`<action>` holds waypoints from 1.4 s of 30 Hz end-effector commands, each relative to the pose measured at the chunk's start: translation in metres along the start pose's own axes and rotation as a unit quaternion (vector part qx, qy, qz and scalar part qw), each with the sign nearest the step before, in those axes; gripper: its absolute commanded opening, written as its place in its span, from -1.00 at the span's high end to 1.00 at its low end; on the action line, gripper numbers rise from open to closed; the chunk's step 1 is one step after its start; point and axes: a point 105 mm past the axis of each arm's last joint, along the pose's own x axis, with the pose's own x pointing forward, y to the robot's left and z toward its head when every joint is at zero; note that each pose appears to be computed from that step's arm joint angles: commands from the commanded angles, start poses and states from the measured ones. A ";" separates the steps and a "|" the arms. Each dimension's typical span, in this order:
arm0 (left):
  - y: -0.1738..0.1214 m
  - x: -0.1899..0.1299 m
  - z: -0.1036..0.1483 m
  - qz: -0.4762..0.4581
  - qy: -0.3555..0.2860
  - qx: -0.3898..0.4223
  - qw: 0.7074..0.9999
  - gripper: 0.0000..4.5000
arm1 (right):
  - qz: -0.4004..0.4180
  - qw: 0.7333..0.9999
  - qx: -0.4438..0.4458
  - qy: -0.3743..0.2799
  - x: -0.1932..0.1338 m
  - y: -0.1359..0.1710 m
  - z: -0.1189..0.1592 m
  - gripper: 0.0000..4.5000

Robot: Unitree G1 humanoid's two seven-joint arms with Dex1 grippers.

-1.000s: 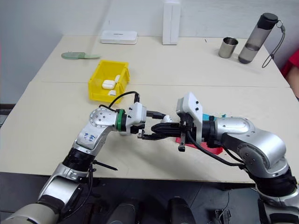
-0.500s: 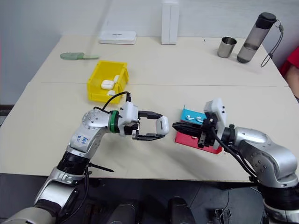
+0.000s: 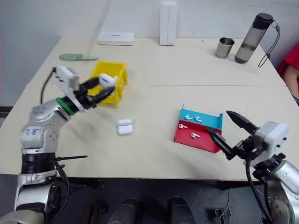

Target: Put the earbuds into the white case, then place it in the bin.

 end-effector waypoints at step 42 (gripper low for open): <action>0.016 -0.201 -0.058 -0.138 0.236 0.192 0.942 -0.99 | 0.173 0.969 -0.103 0.142 -0.044 -0.040 -0.023 -1.00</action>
